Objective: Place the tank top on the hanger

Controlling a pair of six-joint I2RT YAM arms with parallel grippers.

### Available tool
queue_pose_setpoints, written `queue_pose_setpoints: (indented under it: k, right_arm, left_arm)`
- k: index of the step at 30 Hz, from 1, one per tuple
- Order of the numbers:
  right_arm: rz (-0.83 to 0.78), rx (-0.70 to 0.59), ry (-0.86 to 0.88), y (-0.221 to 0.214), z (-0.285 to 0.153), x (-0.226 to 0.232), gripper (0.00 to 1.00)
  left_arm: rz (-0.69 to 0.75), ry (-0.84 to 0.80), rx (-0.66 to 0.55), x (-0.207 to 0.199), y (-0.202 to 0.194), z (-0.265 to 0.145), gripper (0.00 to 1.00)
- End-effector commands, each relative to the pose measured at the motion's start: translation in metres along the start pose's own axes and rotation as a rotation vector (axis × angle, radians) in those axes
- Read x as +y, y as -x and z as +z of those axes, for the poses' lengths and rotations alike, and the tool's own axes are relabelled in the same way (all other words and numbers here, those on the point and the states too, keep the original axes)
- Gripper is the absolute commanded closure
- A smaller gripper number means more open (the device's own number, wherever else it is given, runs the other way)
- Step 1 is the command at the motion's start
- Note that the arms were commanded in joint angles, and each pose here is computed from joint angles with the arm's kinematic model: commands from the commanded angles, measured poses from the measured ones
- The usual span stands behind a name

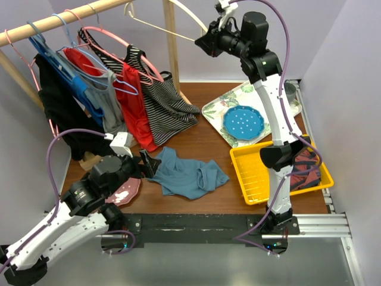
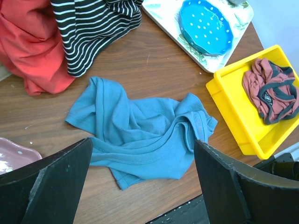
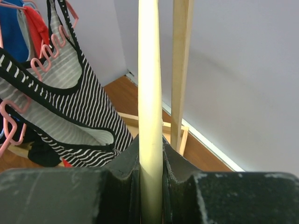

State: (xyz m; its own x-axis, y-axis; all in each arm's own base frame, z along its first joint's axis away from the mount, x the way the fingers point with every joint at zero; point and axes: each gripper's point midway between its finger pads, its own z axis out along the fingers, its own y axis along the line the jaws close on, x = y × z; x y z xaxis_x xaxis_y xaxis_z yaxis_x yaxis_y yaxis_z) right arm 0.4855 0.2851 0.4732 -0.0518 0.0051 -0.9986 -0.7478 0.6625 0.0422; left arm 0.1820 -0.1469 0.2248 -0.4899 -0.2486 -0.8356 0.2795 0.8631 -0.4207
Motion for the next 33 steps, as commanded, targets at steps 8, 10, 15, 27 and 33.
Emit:
queue_pose_setpoints:
  k: [8,10,15,27,33]
  right_arm:
    - [-0.209,-0.126,0.005,0.075,-0.070,0.022,1.00]
    - [-0.222,-0.084,0.002,0.064,-0.076,0.020,1.00]
    - [-0.312,0.008,0.065,0.044,-0.114,0.040,1.00]
    - [-0.453,0.388,-0.088,-0.068,-0.256,0.030,1.00]
    - [-0.452,0.508,-0.064,-0.116,-0.314,0.058,1.00]
  left_arm:
    - [0.089,-0.102,-0.119,-0.019,0.036,-0.016,0.00]
    - [0.140,-0.117,-0.152,-0.021,0.046,-0.022,0.00]
    - [0.251,-0.180,-0.199,-0.034,0.063,-0.031,0.00]
    - [0.595,-0.386,-0.368,-0.057,0.071,-0.054,0.00]
    - [0.701,-0.430,-0.424,-0.061,0.067,-0.054,0.00]
